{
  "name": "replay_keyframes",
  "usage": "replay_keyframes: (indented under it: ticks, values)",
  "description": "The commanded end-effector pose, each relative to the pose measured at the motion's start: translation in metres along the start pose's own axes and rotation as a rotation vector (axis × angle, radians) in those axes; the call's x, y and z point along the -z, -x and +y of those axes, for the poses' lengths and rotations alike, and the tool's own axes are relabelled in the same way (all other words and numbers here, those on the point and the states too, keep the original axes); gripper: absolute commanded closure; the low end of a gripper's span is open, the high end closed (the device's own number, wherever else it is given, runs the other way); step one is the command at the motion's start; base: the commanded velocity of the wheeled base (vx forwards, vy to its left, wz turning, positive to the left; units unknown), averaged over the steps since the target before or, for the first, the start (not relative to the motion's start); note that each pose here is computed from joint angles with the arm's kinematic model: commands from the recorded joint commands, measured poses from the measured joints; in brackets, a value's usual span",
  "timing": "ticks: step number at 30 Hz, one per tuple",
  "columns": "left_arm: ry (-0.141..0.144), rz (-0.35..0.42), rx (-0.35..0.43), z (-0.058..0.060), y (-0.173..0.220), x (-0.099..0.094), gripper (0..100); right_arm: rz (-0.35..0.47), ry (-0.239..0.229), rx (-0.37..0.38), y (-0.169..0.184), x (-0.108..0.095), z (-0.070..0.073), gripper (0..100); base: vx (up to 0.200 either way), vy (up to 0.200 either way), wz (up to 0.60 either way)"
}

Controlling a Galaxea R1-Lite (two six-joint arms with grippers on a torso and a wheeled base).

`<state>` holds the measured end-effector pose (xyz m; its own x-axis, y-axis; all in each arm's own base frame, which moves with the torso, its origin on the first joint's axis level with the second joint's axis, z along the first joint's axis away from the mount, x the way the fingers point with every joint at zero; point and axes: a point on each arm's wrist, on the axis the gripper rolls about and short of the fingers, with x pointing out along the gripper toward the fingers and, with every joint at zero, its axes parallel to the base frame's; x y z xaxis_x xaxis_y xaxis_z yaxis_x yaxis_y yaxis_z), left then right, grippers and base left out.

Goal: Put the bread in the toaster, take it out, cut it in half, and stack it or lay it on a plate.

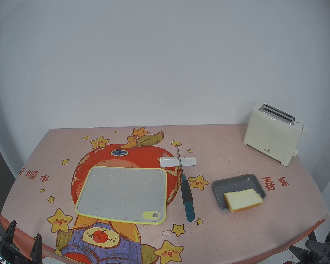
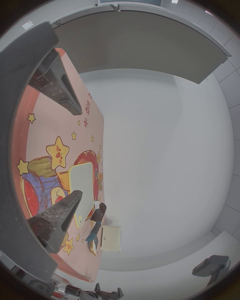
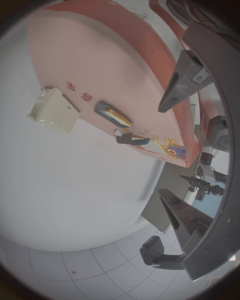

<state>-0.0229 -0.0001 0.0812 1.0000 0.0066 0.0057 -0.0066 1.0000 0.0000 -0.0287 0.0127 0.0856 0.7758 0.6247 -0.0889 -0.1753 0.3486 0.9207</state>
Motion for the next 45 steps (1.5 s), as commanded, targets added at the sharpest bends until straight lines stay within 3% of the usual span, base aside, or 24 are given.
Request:
replay_keyframes:
  ticks: [1, 11, 14, 20, 23, 30, 39, 45]
  values:
    - [0.000, 0.004, -0.001, 0.000, 0.000, 0.005, 0, 0.008, -0.016, 0.017, -0.001, -0.001, 0.000, 0, 0.000, 0.000, 0.00]
    - [0.000, 0.004, -0.001, 0.000, 0.000, 0.005, 0, 0.059, -0.099, 0.112, -0.012, -0.012, 0.004, 0, 0.000, 0.000, 0.00]
    - [0.000, 0.004, -0.001, 0.000, 0.000, 0.005, 0, 0.063, -0.101, 0.111, -0.018, -0.019, 0.009, 0, 0.000, 0.000, 0.00]
    - [0.000, 0.004, -0.001, 0.000, 0.000, 0.005, 0, 0.091, -0.148, 0.167, -0.035, -0.035, 0.012, 0, 0.000, 0.000, 0.00]
    - [0.000, 0.004, -0.001, 0.000, 0.000, 0.005, 0, 0.143, -0.177, 0.195, -0.049, -0.045, 0.011, 0, 0.000, 0.000, 0.00]
    - [0.000, 0.004, -0.001, 0.000, 0.000, 0.005, 0, 0.264, -0.194, 0.222, -0.068, -0.048, 0.003, 0, 0.000, 0.000, 0.00]
    - [0.000, 0.004, -0.001, 0.000, 0.000, 0.005, 0, 0.310, -0.217, 0.276, -0.094, -0.059, -0.005, 0, 0.000, 0.000, 0.00]
    - [0.000, 0.004, -0.001, 0.000, 0.000, 0.005, 0, 0.392, -0.207, 0.280, -0.106, -0.057, -0.007, 0, 0.000, 0.000, 0.00]
